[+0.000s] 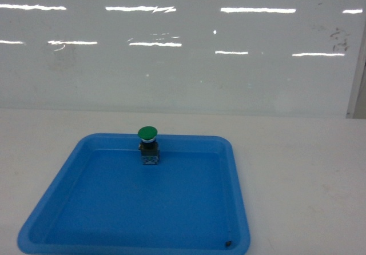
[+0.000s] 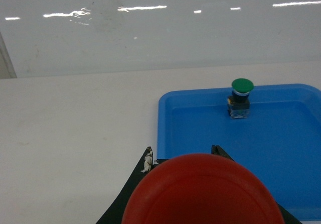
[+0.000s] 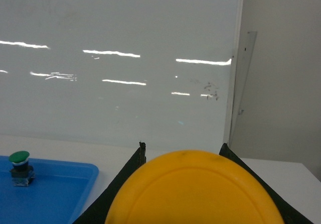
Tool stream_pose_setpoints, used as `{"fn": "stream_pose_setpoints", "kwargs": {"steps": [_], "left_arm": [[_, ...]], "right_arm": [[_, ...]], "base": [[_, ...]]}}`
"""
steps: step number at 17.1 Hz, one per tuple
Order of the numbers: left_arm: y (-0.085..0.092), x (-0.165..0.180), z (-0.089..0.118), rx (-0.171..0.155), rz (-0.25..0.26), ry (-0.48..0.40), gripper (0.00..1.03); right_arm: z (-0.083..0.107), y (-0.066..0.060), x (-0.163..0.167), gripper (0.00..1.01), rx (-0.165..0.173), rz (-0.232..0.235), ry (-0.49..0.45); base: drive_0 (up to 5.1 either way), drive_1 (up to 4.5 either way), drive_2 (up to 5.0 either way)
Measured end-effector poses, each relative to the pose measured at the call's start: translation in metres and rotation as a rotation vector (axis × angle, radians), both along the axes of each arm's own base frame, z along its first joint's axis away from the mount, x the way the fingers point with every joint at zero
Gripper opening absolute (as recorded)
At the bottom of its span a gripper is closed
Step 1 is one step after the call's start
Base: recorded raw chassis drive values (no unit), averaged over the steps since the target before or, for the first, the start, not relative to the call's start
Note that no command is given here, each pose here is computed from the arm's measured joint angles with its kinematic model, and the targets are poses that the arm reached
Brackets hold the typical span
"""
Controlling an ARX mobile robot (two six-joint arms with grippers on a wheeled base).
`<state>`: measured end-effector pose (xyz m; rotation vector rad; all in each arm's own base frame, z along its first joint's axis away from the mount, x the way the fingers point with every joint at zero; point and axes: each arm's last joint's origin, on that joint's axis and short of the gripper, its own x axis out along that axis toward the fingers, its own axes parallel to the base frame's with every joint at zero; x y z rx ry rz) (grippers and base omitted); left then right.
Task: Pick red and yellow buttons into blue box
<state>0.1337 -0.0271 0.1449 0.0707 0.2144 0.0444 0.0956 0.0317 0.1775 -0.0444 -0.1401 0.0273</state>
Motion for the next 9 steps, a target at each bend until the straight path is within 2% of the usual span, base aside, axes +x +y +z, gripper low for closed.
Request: {"fn": "stream_pose_setpoints", "kwargs": {"steps": [9], "left_arm": [[0.0, 0.0, 0.0001, 0.0, 0.0, -0.001, 0.26]], "right_arm": [[-0.0001, 0.0, 0.0, 0.39, -0.001, 0.0, 0.001]], "base": [[5.0, -2.44, -2.4]]}}
